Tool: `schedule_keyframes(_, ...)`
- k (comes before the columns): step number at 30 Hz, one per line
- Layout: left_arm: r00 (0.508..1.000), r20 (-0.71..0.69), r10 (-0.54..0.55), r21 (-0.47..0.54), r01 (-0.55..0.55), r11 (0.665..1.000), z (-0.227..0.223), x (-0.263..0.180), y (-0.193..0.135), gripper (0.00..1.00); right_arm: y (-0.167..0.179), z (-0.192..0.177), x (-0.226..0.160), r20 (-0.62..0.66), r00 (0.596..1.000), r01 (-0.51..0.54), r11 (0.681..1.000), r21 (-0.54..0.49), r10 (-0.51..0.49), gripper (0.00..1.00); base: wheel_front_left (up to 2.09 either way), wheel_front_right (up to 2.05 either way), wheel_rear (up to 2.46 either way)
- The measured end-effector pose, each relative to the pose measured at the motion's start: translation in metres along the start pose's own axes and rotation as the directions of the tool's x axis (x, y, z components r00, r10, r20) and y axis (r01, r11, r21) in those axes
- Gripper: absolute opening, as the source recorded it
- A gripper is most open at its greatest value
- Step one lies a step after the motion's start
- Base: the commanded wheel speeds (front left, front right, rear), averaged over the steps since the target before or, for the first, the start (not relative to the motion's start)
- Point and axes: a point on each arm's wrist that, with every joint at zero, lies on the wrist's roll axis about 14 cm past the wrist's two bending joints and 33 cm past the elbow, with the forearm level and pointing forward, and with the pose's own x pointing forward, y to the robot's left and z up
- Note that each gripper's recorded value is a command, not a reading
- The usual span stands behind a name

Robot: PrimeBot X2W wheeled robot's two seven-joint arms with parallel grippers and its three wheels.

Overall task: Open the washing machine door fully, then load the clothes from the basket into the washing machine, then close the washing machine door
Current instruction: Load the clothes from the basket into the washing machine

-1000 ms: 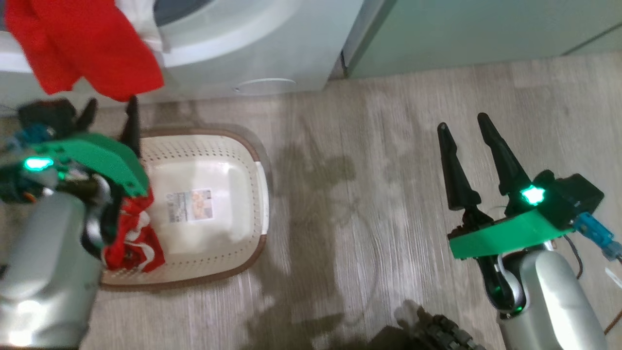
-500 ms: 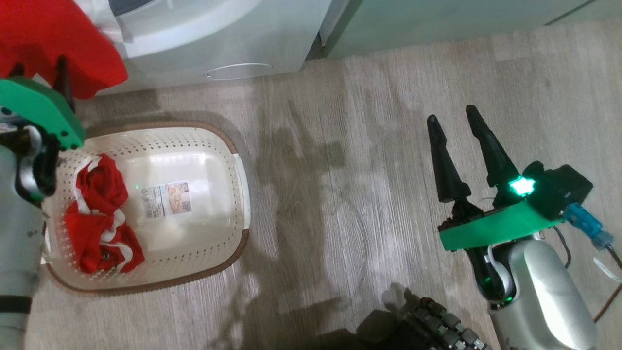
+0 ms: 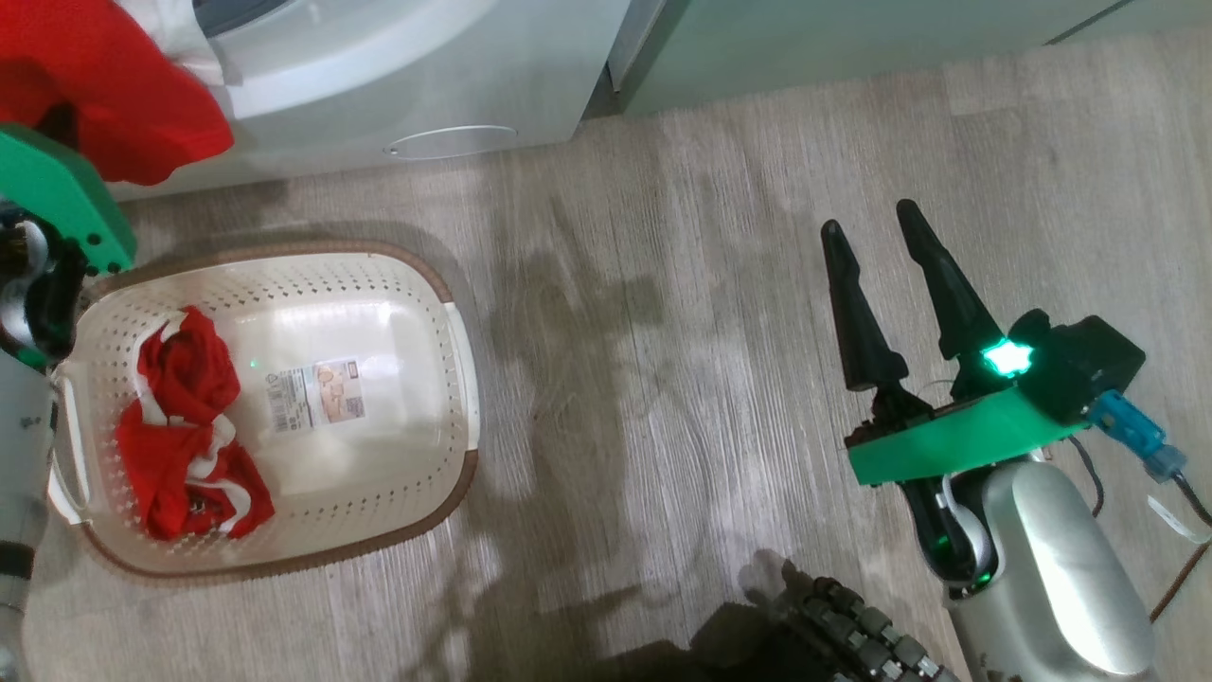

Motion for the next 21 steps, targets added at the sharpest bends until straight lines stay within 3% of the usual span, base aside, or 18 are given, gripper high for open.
schedule_keyframes(11,0.999,0.029,-0.04,0.048,0.039,0.998,0.022,-0.01,-0.005,0.0,0.003,0.003,0.002,0.013,1.0,-0.007,1.0,0.017,0.007,1.0,0.0,0.0,0.0)
schedule_keyframes(21,0.993,0.094,-0.077,0.148,0.062,0.987,0.097,-0.019,-0.016,0.0,0.008,0.003,0.004,0.016,1.0,-0.02,0.999,0.041,0.02,1.0,0.0,0.0,0.0)
